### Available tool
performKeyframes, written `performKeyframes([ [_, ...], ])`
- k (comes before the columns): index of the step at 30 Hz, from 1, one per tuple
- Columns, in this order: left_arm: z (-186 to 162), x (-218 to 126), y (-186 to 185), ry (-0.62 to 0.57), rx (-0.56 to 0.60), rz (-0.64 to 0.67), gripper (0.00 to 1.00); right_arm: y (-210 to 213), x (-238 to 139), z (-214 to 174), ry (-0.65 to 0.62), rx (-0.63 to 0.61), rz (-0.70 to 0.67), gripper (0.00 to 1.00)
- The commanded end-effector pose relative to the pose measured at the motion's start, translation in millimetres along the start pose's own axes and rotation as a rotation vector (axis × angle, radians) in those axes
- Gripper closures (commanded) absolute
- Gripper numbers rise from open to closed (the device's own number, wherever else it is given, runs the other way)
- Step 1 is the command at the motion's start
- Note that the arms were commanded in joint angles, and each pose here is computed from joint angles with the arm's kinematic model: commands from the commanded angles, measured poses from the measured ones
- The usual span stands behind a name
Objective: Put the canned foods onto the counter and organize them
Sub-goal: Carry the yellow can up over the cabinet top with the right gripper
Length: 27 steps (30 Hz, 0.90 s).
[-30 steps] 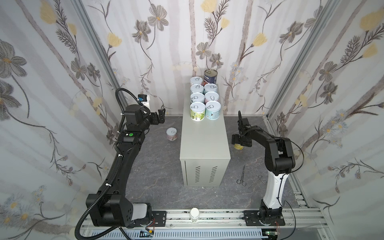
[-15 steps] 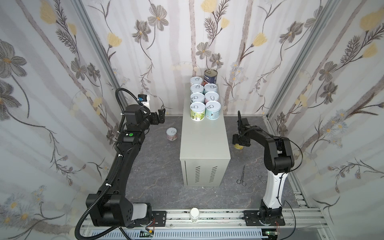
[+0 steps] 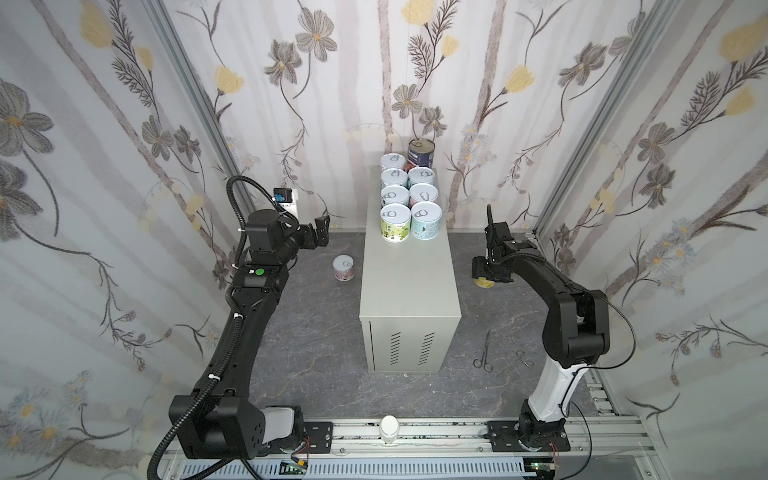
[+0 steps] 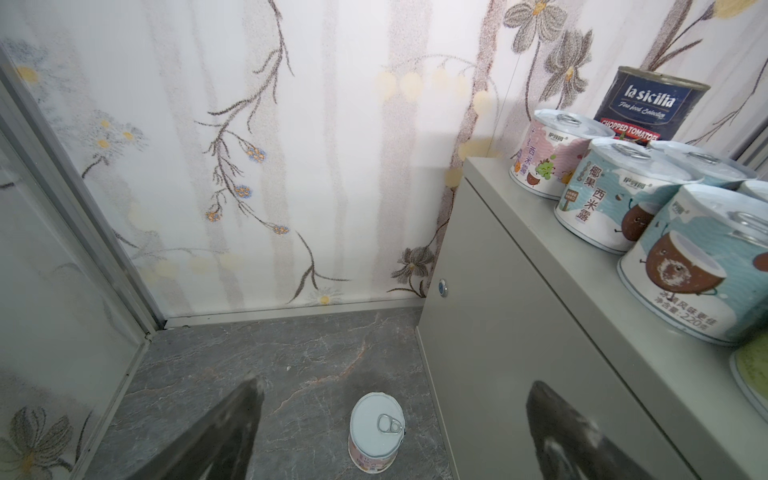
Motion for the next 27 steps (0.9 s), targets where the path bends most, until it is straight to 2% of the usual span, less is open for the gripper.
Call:
performKeyframes([
  [1,-2,-2,-3,-0.011,0.014,-0.015,0.00,0,-35,5,-0.033,-0.004,-0.003,0.46],
  [12,-12,-2,-14,-0.003,0.037,-0.035,0.00,32,-178,32,-0.239,-0.044,0.014,0.48],
  [15,-7,-12,-20,-0.027,0.059,-0.035,0.00,45,-215,30,-0.299,-0.062,0.026,0.48],
  [19,-6,-17,-25,-0.030,0.086,-0.035,0.00,59,-249,19,-0.342,-0.076,0.088,0.49],
  [27,-2,-33,-35,-0.062,0.106,-0.051,0.00,82,-295,-21,-0.377,-0.148,0.222,0.49],
])
Point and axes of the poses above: each gripper's point midway between its finger pads, its own x axis out along the fingers, its own y axis along the line the jaws close on, z = x × y, the point moved 9 cm from there along -x, back along the fingers, and after that the axes turned 4 degrees about x, right-handed, at the moved point
